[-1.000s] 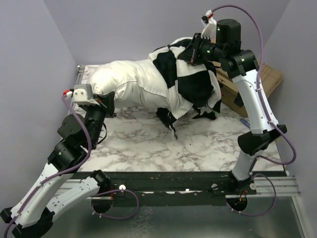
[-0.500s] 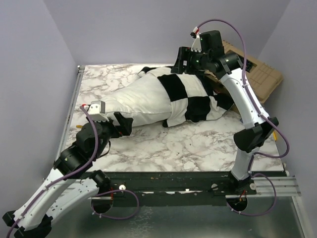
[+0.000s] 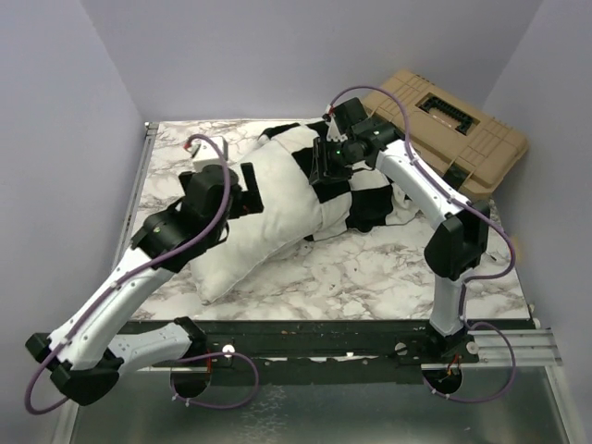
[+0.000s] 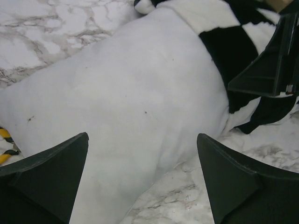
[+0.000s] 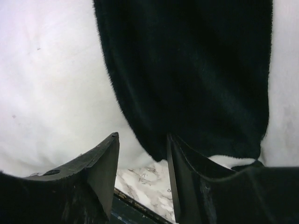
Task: Put the pillow into the pillowcase
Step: Stuff the pillow into the pillowcase.
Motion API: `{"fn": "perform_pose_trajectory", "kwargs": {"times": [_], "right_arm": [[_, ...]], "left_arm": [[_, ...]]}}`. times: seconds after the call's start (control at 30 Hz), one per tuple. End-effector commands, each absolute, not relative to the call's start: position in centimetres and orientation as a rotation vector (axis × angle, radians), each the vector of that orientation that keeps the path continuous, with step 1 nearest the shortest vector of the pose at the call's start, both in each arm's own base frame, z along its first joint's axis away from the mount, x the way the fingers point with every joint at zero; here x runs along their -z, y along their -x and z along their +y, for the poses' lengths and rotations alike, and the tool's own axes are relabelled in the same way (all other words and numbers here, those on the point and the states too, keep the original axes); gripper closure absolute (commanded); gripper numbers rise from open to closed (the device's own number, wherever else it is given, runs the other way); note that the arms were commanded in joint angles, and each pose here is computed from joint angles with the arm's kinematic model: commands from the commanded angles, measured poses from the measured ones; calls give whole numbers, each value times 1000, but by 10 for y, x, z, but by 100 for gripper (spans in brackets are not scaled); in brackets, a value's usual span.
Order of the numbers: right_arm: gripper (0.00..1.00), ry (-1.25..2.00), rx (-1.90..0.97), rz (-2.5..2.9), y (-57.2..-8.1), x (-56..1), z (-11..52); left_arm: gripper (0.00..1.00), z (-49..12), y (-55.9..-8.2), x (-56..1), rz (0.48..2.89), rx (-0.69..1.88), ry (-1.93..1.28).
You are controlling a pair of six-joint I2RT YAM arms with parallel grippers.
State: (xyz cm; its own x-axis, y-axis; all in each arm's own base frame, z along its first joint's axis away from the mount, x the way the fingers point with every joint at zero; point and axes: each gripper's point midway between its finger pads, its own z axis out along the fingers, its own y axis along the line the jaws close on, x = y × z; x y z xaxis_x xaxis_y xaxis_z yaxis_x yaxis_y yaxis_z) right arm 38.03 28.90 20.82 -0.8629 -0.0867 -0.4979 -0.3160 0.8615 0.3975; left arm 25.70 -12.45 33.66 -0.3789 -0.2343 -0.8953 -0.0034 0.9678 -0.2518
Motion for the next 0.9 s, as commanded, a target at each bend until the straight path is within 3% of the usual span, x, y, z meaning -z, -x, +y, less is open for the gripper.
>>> {"fn": "perform_pose_trajectory", "kwargs": {"times": [0.0,0.13,0.17,0.23,0.27,0.3,0.43,0.7,0.87], "right_arm": [[49,287,-550,2567,-402,-183,299],[55,312,-395,2584,-407,-157,294],[62,322,-380,2590,-406,-152,293],[88,337,-384,2589,-404,-153,293],[96,342,-401,2583,-402,-160,294],[99,367,-441,2568,-399,-169,297],[100,500,-746,2495,-370,-214,324],[100,702,-1417,2404,-277,-270,353],[100,773,-1740,2284,-253,-279,373]], "left_arm": [[1,-153,-263,-285,2111,224,9],[2,-184,-266,-222,2245,302,-14],[3,-191,-267,-208,2262,323,-19],[12,-201,-270,-183,2294,375,-25],[23,-206,-273,-174,2300,412,-22],[41,-209,-277,-165,2305,434,-14],[98,-208,-302,-157,2239,484,81],[100,-208,-341,-164,2159,561,189],[100,-229,-351,-179,2109,695,202]]}}
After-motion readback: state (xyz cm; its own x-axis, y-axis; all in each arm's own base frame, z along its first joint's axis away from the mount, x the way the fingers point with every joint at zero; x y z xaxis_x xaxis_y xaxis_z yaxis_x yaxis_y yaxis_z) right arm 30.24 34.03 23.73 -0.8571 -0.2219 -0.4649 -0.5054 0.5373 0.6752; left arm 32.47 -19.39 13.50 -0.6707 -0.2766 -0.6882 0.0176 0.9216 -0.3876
